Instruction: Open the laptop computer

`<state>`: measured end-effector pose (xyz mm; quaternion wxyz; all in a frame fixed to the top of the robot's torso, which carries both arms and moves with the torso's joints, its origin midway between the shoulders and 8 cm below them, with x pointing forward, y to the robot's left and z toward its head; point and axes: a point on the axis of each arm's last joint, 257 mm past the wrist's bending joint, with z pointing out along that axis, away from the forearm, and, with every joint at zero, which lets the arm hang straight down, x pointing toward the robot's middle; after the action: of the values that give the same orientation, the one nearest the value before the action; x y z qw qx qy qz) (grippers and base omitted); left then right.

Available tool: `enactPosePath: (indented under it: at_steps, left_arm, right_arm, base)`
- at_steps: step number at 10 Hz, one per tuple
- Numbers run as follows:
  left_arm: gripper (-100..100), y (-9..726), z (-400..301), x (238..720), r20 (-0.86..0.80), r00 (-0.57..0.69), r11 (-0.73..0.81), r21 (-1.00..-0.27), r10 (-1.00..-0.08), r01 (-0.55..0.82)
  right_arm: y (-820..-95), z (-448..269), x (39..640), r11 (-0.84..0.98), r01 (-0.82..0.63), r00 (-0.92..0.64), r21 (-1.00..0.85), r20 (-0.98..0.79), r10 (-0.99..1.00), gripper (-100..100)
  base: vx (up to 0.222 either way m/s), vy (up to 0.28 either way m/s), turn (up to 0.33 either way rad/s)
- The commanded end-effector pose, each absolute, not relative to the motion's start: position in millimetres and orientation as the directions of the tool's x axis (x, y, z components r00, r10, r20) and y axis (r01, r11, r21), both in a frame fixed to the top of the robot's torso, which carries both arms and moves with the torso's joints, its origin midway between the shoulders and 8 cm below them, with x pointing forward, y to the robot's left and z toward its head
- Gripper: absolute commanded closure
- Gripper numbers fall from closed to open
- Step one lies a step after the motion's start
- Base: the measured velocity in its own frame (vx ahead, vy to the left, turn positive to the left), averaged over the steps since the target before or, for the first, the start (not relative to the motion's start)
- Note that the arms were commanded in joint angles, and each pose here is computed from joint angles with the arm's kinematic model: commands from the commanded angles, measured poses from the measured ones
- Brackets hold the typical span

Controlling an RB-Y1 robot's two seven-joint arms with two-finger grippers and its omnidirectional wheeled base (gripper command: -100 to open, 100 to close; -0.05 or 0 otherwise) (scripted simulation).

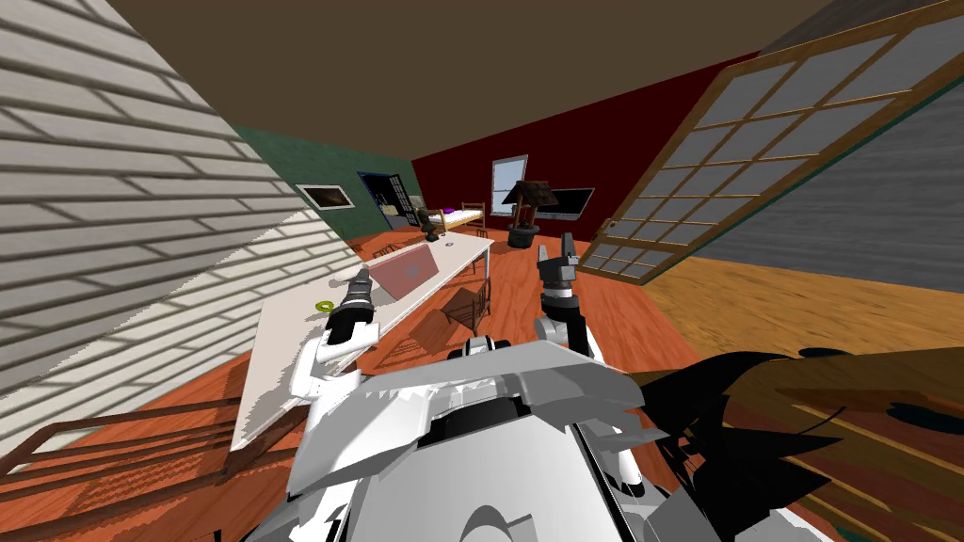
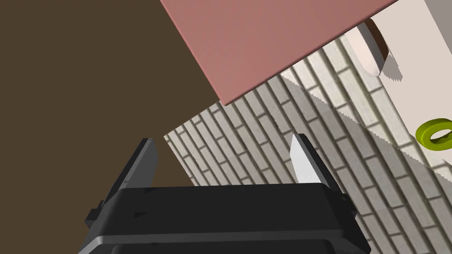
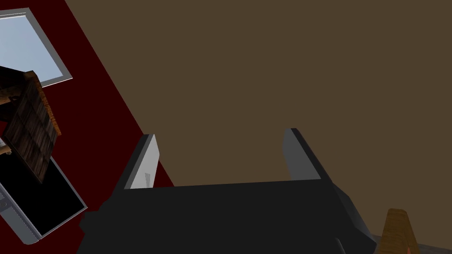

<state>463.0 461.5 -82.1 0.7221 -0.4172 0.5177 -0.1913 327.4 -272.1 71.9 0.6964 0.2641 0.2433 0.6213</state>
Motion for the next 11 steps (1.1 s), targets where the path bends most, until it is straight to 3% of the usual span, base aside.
enactPosePath:
  at_steps: [1, 8, 11]
  left_arm:
    - [-100, 475.8, -87.6, 462.6, -0.596, 0.398, 0.564, -0.799, -0.698, -0.207]
    - [-100, 521.6, -96.9, 456.6, -0.620, 0.425, 0.513, -0.785, -0.660, -0.348]
    - [-100, 524.2, -95.3, 459.0, -0.617, 0.453, 0.505, -0.787, -0.644, -0.354]
  right_arm:
    - [-272.1, 71.9, 327.4, 0.088, -0.737, 0.110, 0.670, -0.011, 0.994, 0]
    - [-272.1, 71.9, 327.4, 0.088, -0.737, 0.110, 0.670, -0.011, 0.994, 0]
    - [-272.1, 72.0, 327.4, 0.088, -0.737, 0.109, 0.670, -0.011, 0.994, 0]
  base:
    - [0.044, 0.007, -0.027]
    - [0.047, 0.007, -0.069]
    - [-0.032, 0.048, -0.110]
